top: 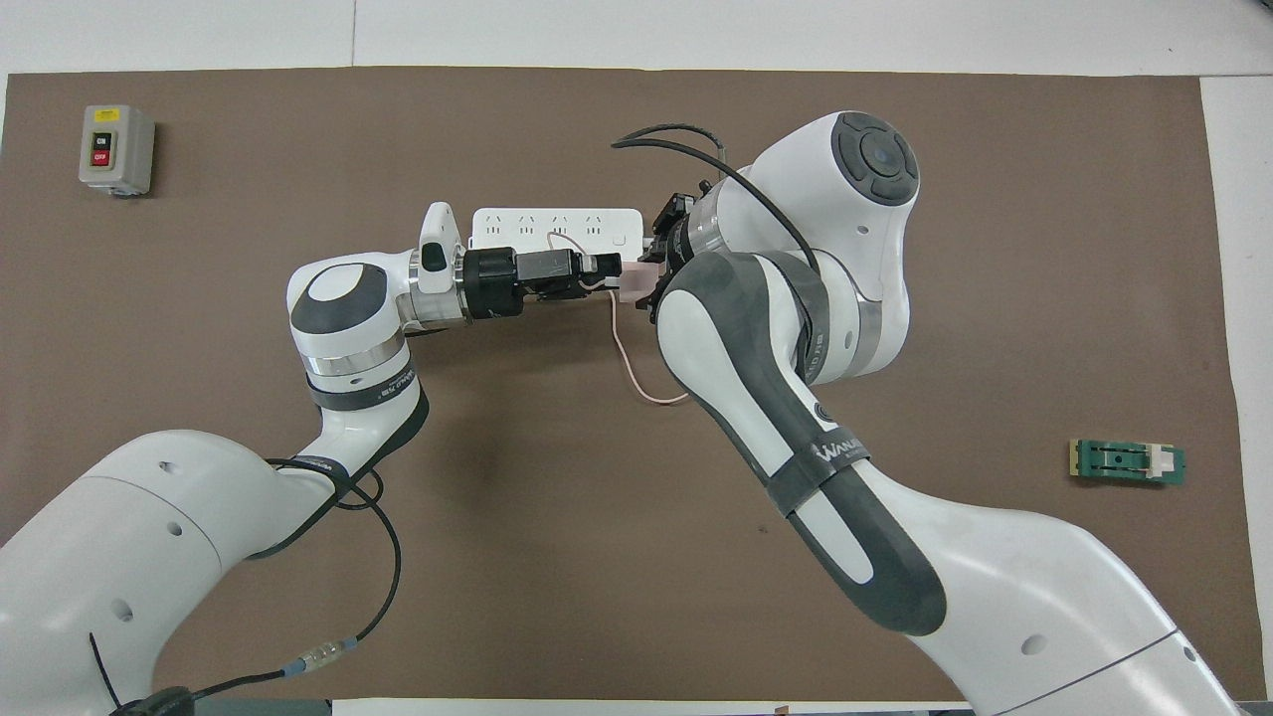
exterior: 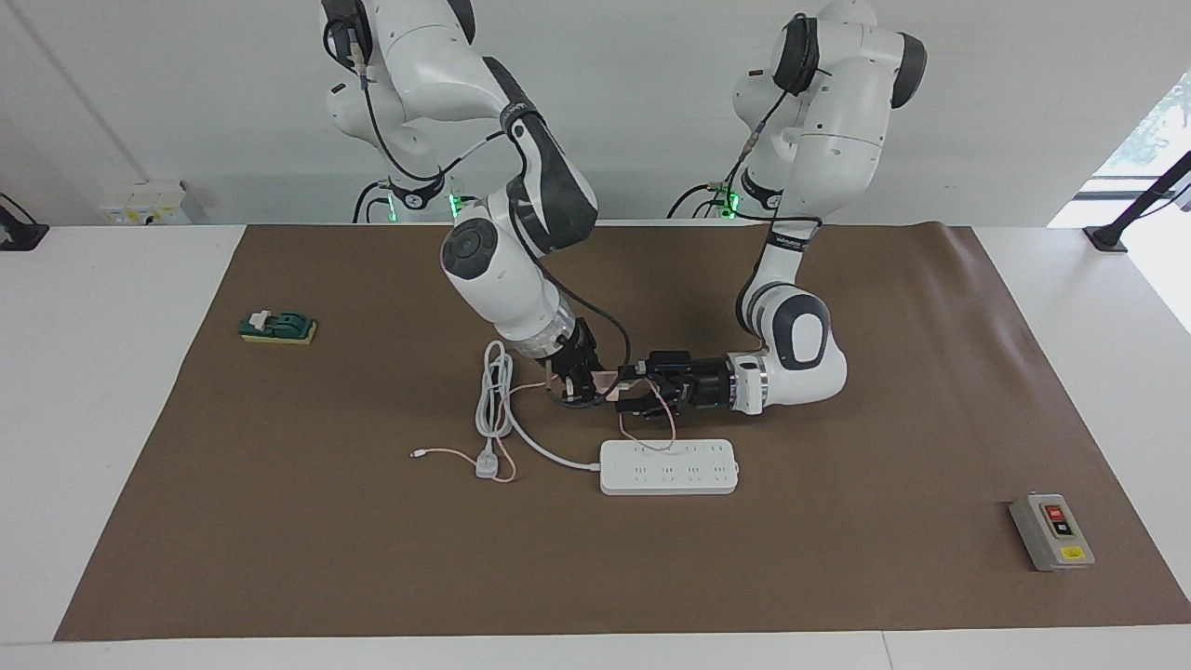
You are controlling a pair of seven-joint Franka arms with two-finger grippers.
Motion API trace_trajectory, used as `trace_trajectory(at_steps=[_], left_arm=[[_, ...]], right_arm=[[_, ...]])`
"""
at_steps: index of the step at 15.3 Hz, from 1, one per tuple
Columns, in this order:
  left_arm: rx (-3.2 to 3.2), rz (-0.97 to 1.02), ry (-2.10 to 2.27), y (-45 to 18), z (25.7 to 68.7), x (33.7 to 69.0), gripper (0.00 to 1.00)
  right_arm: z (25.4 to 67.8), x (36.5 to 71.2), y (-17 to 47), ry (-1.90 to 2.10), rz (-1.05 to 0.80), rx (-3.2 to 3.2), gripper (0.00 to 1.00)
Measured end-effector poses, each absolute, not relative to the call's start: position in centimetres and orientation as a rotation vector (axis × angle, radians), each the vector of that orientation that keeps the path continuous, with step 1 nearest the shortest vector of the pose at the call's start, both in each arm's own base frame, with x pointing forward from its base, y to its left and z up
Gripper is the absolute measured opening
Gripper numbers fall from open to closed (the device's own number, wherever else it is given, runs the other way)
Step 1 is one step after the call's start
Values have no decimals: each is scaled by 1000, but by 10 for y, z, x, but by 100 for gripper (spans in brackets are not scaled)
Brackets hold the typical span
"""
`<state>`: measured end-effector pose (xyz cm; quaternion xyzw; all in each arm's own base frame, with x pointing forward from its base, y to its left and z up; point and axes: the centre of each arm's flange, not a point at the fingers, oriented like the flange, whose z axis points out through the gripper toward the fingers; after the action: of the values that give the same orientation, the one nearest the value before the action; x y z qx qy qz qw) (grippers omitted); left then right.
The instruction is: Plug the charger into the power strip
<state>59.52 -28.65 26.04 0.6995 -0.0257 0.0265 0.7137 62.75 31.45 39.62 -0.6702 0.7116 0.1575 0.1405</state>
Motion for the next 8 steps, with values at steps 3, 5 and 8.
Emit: trace_trajectory(at_steps=[3, 5, 8], left_arm=[[1548, 58, -62, -288, 261, 595, 87], [1554, 56, -77, -288, 260, 594, 63], [1561, 33, -81, -286, 258, 593, 32]], right_arm=[[396, 626, 317, 2052, 456, -1939, 47], [396, 626, 316, 2053, 456, -1939, 47], [397, 626, 317, 2051, 456, -1942, 47]])
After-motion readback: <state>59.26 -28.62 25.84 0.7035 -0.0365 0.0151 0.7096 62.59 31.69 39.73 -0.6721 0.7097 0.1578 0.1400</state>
